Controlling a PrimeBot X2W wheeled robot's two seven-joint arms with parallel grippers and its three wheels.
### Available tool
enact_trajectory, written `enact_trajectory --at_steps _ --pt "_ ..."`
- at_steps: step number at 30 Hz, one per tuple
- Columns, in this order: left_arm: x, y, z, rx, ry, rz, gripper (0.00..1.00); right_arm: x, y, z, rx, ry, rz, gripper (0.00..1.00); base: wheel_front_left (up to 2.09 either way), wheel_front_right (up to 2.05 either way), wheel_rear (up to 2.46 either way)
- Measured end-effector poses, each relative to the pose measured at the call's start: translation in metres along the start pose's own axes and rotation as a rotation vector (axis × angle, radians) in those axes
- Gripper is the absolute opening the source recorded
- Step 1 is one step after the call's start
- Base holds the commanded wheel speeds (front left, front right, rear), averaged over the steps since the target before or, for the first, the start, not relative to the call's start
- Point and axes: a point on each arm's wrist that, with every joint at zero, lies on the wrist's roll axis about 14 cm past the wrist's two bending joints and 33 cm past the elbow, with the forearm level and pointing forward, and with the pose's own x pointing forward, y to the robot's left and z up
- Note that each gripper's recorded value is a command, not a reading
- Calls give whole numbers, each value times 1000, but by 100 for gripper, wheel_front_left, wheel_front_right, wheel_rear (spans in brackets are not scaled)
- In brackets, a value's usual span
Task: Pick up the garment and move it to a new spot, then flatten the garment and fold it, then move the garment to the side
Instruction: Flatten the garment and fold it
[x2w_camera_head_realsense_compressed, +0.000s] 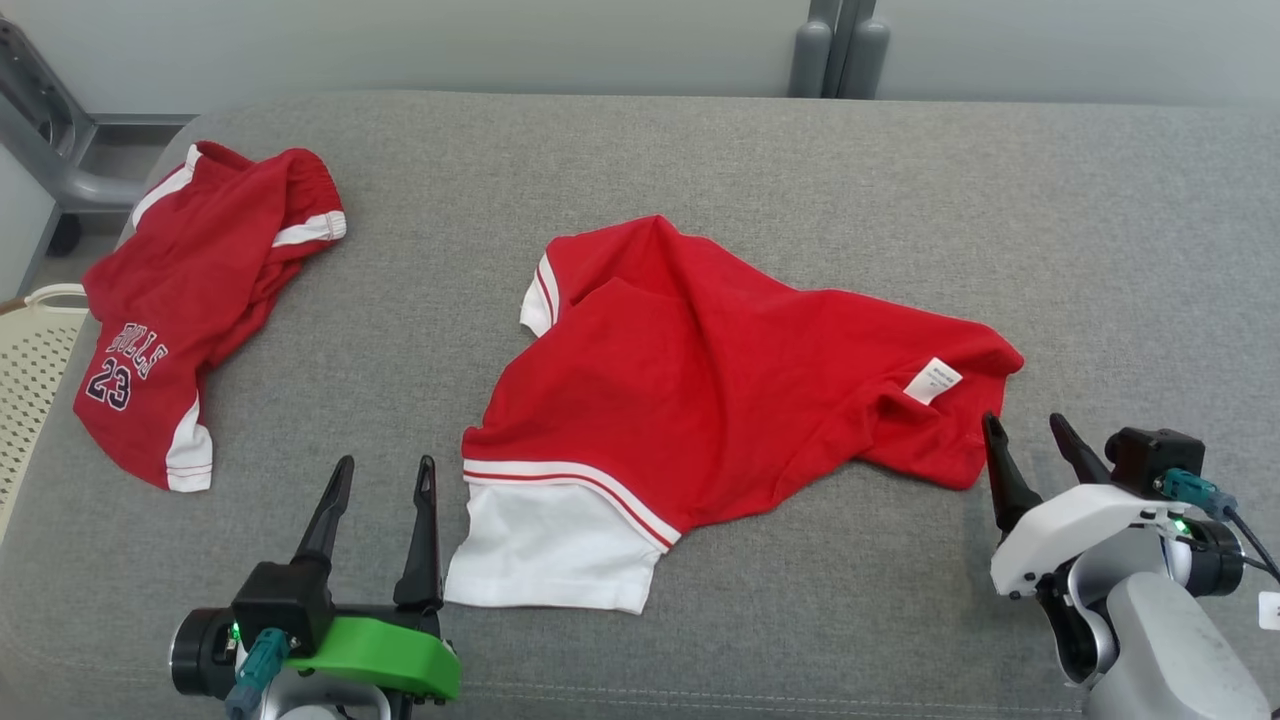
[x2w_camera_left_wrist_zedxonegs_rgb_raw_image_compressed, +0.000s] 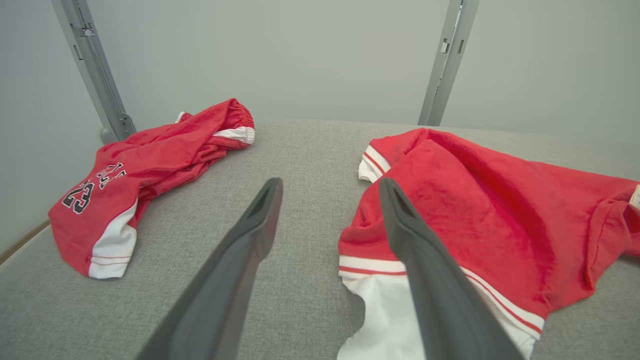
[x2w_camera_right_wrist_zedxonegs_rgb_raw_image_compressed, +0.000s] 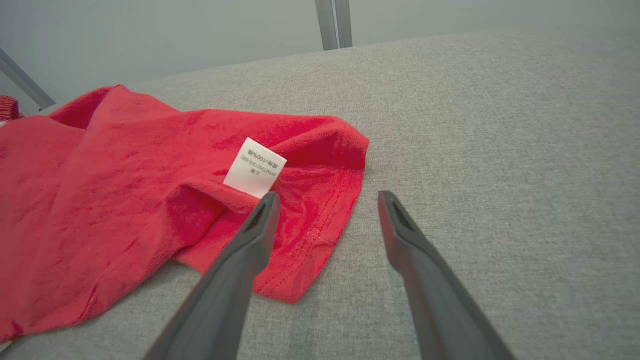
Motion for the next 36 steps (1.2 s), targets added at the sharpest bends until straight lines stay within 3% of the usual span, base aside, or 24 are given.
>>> enact_trajectory --at_steps 12,28,29,30,31,36 --pt "3 -1 -4 2 12 -7 100 41 -7 35 -37 -33 -1 100 0 0 0" --pt "5 7 -11 -8 36 19 100 71 -7 -17 13 211 -15 100 0 0 0" --pt "5 7 -11 -8 36 19 100 72 -4 -19 20 219 -10 58 0 0 0" --pt "6 7 -11 -7 35 20 100 74 1 -19 28 223 0 5 0 0 0" --pt "6 7 -11 -7 35 21 100 75 6 -19 35 222 11 0 0 0 0" --pt "4 7 -11 -11 35 25 100 76 14 -9 32 189 38 0 0 0 0"
